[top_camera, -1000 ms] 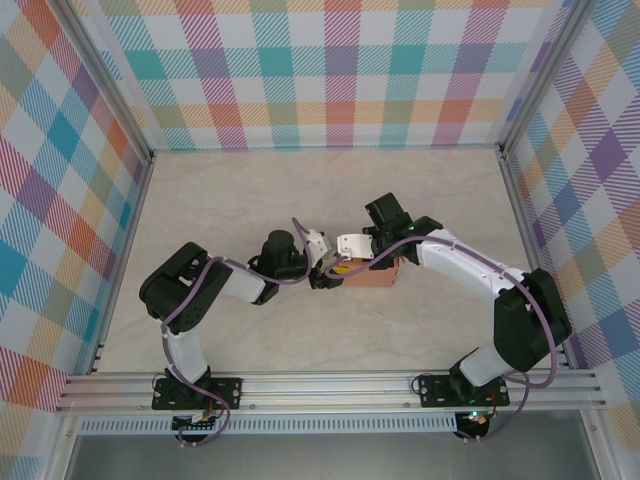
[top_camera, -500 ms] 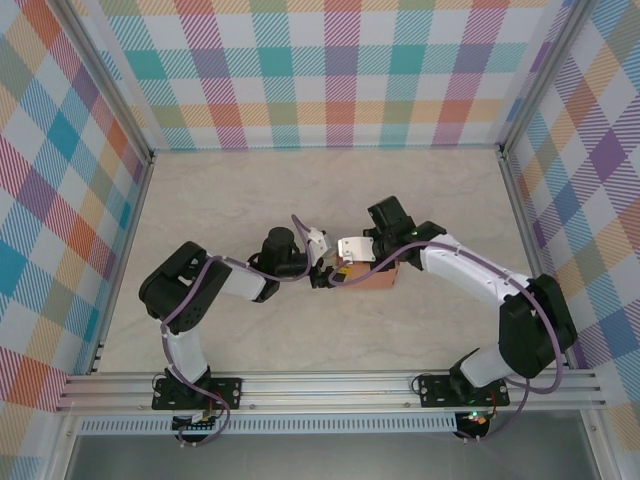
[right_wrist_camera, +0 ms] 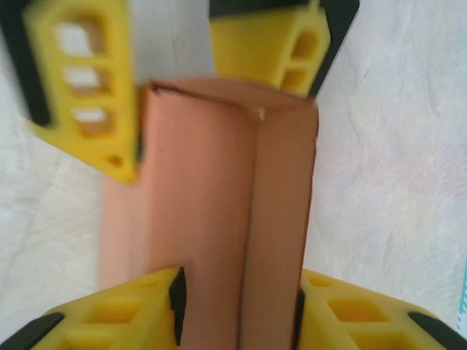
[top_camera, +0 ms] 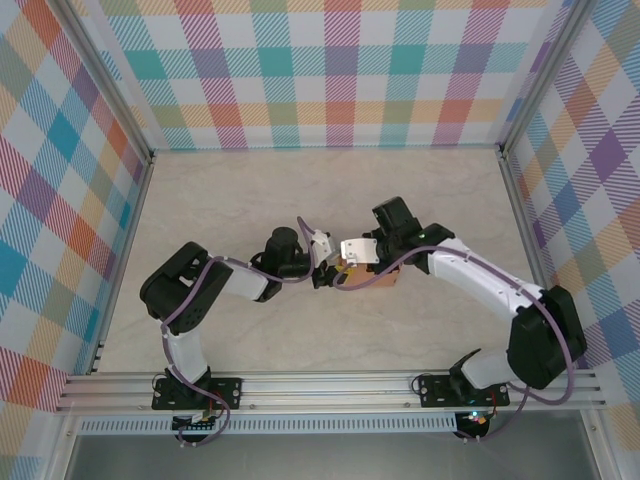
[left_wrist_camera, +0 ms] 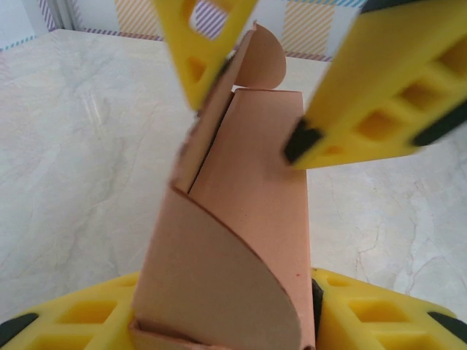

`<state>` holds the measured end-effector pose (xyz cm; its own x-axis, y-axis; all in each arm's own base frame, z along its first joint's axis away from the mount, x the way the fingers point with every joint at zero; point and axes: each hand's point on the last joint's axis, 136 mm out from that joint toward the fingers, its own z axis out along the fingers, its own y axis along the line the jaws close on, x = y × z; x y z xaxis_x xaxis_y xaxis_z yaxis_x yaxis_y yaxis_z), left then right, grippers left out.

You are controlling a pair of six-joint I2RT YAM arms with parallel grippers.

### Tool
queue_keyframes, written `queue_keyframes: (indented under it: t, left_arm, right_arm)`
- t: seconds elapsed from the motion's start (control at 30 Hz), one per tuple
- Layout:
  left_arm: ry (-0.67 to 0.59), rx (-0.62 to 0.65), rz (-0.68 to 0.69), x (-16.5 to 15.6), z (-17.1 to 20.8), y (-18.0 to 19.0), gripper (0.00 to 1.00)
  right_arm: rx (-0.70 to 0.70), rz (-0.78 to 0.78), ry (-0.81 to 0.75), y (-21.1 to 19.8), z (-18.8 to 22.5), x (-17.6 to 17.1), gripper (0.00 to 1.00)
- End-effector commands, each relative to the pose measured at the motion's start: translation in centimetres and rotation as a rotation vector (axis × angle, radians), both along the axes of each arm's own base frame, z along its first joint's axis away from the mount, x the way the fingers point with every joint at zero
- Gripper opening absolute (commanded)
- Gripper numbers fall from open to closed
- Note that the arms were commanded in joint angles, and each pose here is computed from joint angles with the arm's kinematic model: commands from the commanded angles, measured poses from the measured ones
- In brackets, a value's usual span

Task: Fold the paper box

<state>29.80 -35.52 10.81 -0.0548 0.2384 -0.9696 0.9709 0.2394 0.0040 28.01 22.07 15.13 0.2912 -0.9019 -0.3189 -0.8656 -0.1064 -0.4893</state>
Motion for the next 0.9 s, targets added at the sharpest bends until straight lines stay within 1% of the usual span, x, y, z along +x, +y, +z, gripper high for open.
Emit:
queue_keyframes:
  t: [0.0,0.07,0.1,0.17,0.2,0.27,0.33,0.4,0.43,0.5,0.57,0.7,0.77,0.87]
  left_arm:
    - [-0.091,-0.006,0.027,0.9,1.6,-0.3,0.49]
    - [-0.097,0.0,0.032,1.0,1.4,-0.3,0.49]
    - [-0.1,0.004,0.039,1.1,1.3,-0.2,0.47]
    - [-0.101,0.007,0.045,1.1,1.2,-0.2,0.47]
    - [-0.098,0.01,0.05,1.2,1.1,-0.1,0.47]
    - [-0.094,0.013,0.054,1.2,0.9,-0.1,0.47]
    - [-0.09,0.013,0.057,1.3,0.8,-0.1,0.47]
    - [-0.086,0.012,0.056,1.2,0.8,-0.1,0.47]
    - [-0.084,0.011,0.054,1.2,0.8,-0.1,0.47]
    - [-0.079,0.01,0.054,1.2,0.7,-0.2,0.47]
    - [-0.075,0.012,0.058,1.3,0.5,-0.1,0.47]
    - [-0.072,0.017,0.062,1.3,0.3,0.0,0.48]
    - [-0.073,0.017,0.063,1.3,0.4,0.0,0.48]
    - [-0.069,0.017,0.062,1.3,0.3,0.0,0.48]
  right_arm:
    - [0.062,-0.001,0.078,-0.2,0.7,-2.5,0.44]
    - [0.128,-0.059,0.089,-0.7,1.8,-2.5,0.45]
    - [0.188,-0.12,0.095,-1.1,2.7,-2.1,0.45]
    - [0.33,-0.261,0.132,-2.3,4.7,-0.9,0.46]
    - [0.425,-0.353,0.162,-3.2,6.0,-0.2,0.47]
    - [0.588,-0.558,0.248,-5.5,7.3,1.6,0.5]
    - [0.711,-0.768,0.366,-8.5,7.4,3.0,0.5]
    - [0.809,-0.933,0.506,-11.2,6.9,3.8,0.49]
    - [0.856,-0.976,0.585,-12.0,6.7,4.0,0.48]
    - [0.903,-1.021,0.645,-12.7,6.1,4.1,0.47]
    - [0.934,-1.019,0.704,-12.3,5.6,3.9,0.47]
    - [0.961,-0.917,0.817,-10.8,4.4,3.2,0.45]
    - [0.98,-0.904,0.846,-10.5,4.3,3.5,0.43]
    - [0.948,-0.949,0.855,-10.9,3.1,4.2,0.41]
